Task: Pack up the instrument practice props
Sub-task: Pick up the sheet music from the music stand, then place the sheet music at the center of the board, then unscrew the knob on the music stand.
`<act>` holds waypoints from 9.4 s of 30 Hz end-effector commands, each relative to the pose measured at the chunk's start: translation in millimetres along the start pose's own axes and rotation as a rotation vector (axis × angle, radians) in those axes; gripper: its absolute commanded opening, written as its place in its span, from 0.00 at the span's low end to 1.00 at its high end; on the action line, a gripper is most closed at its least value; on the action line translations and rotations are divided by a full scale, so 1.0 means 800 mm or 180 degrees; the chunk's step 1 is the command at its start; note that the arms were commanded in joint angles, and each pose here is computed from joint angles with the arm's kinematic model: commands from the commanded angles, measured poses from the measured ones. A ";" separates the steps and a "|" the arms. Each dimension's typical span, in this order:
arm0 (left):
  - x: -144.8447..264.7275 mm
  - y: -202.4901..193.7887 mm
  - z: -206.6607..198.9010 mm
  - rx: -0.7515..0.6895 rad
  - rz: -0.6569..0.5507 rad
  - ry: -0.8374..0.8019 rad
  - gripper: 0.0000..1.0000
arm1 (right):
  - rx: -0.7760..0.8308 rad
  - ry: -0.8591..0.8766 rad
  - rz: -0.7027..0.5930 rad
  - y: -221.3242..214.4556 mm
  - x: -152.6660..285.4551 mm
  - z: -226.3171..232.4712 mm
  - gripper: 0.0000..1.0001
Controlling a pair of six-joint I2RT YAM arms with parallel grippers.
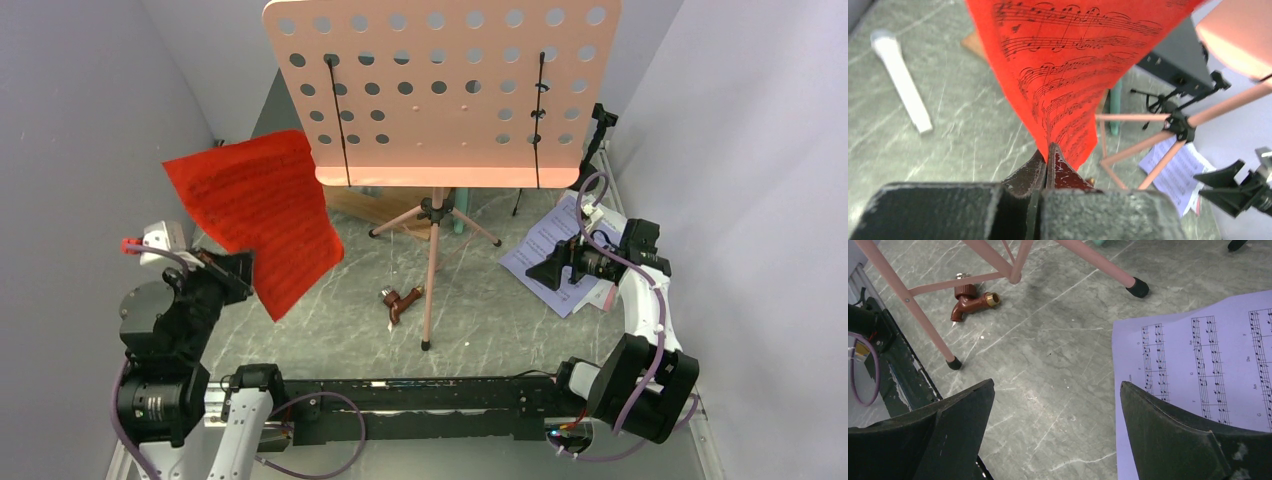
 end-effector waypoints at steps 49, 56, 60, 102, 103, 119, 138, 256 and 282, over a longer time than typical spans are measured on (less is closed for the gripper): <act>0.028 -0.112 -0.073 -0.0243 0.2266 -0.3728 0.00 | 0.0616 0.0748 -0.0016 0.013 -0.012 0.039 1.00; 0.027 -0.111 -0.079 -0.0297 0.2328 -0.3847 0.00 | 0.0697 0.0846 -0.0037 0.013 -0.011 0.045 1.00; 0.024 -0.108 -0.086 -0.0335 0.2310 -0.3918 0.00 | 0.0750 0.0918 -0.0056 0.012 -0.011 0.049 1.00; 0.064 -0.221 -0.305 -0.3487 0.2820 -0.4645 0.00 | 0.1432 0.1523 -0.0260 -0.005 -0.006 0.103 1.00; 0.072 -0.220 -0.315 -0.3545 0.2788 -0.4714 0.00 | 0.1419 0.1528 -0.0258 -0.005 -0.006 0.103 1.00; -0.004 -0.192 -0.242 -0.3488 0.2662 -0.3894 0.00 | 0.1426 0.1526 -0.0252 -0.005 -0.005 0.105 1.00; -0.041 -0.195 -0.232 -0.3568 0.2571 -0.3379 0.00 | 0.1436 0.1636 -0.0237 -0.010 -0.010 0.110 1.00; -0.209 -0.188 -0.194 -0.1217 -0.0245 -0.3412 0.51 | 0.1490 0.0933 -0.1015 0.007 0.013 0.079 1.00; -0.207 -0.198 -0.198 -0.0487 0.0070 -0.3375 0.00 | 0.1447 0.0975 -0.0961 0.005 0.011 0.079 1.00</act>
Point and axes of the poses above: each gripper's point midway between its finger pads, its own x axis back along the fingers, its own z axis along the line the jaws close on, y = z × x, the point moved 7 cm from there along x, back along the fingers, and after that the axes turned 1 degree about -x, right-handed, at the moved point
